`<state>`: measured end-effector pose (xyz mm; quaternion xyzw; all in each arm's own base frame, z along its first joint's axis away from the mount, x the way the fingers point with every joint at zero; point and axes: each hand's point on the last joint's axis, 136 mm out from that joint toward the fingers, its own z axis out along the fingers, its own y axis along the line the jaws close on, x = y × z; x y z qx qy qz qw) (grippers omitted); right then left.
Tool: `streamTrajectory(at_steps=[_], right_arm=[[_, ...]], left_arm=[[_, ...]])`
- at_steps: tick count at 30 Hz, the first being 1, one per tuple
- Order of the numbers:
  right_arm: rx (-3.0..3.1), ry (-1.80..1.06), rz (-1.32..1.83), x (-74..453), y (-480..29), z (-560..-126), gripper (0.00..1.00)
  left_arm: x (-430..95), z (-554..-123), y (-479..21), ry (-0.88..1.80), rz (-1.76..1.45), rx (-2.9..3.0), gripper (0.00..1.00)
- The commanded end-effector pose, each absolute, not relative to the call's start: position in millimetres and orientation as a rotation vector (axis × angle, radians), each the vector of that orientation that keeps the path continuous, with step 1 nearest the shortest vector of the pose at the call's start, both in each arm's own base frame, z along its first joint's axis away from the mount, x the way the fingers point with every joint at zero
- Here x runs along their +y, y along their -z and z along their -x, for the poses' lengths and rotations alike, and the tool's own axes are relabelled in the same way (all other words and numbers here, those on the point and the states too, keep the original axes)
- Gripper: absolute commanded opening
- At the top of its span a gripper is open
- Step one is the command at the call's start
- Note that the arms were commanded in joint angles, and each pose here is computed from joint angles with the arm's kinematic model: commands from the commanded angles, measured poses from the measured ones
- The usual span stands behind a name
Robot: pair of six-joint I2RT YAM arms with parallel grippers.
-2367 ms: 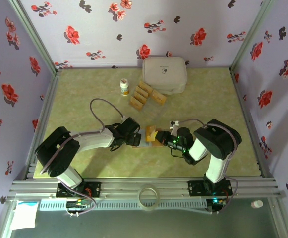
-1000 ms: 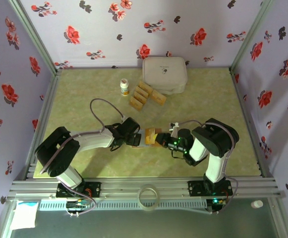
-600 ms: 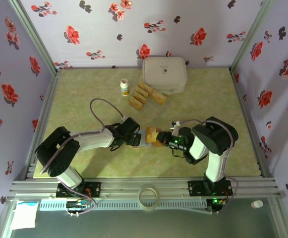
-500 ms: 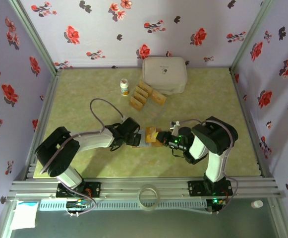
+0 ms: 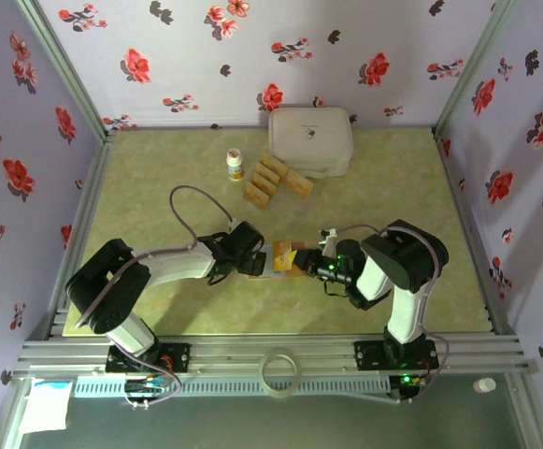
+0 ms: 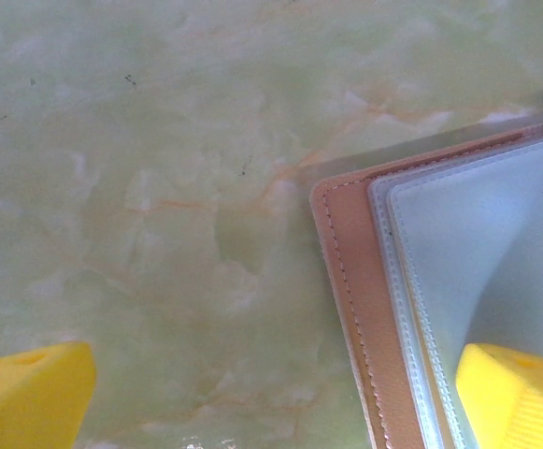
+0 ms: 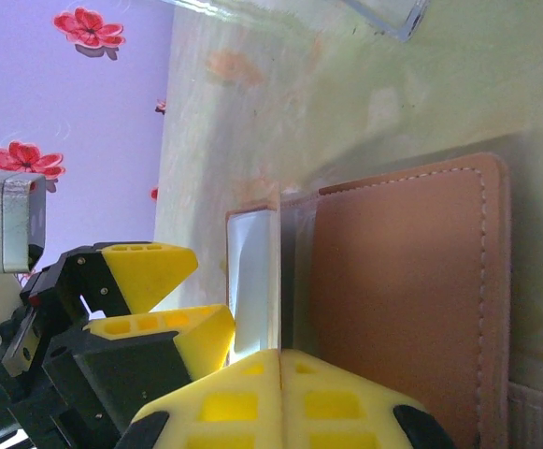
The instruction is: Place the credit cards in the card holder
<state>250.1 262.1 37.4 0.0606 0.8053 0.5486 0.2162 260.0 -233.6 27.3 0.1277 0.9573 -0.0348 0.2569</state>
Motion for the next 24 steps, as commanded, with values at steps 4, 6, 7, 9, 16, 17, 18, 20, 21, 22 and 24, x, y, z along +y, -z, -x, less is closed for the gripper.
streamTrajectory(at_steps=[4, 6, 7, 9, 16, 17, 18, 20, 21, 22, 24], right_arm=[[2.246, -1.523, -0.146, 264, -34, -244, 0.00], [2.255, -1.514, -0.164, 262, -31, -243, 0.00], [2.258, -1.512, -0.172, 261, -30, -243, 0.00], [2.268, -1.502, -0.190, 259, -27, -242, 0.00], [2.290, -1.479, -0.225, 254, -19, -239, 0.00], [2.291, -1.477, -0.230, 254, -19, -239, 0.00], [2.292, -1.476, -0.232, 253, -19, -239, 0.00], [2.294, -1.476, -0.235, 253, -18, -239, 0.00], [2.298, -1.474, -0.236, 253, -17, -238, 0.00], [2.300, -1.473, -0.240, 253, -17, -238, 0.00], [2.304, -1.473, -0.243, 253, -16, -237, 0.00]], left_arm=[[-215, -248, -10, -0.034, -0.391, 2.654, 1.00], [-215, -249, -10, -0.035, -0.390, 2.653, 1.00], [-216, -248, -10, -0.034, -0.391, 2.655, 1.00], [-216, -248, -10, -0.033, -0.390, 2.655, 1.00], [-216, -249, -9, -0.034, -0.392, 2.653, 1.00], [-216, -249, -9, -0.035, -0.391, 2.655, 1.00], [-216, -249, -9, -0.034, -0.391, 2.655, 1.00], [-215, -248, -9, -0.036, -0.392, 2.656, 1.00], [-215, -248, -9, -0.037, -0.394, 2.655, 1.00], [-216, -249, -9, -0.036, -0.392, 2.654, 1.00], [-216, -249, -9, -0.035, -0.392, 2.654, 1.00]])
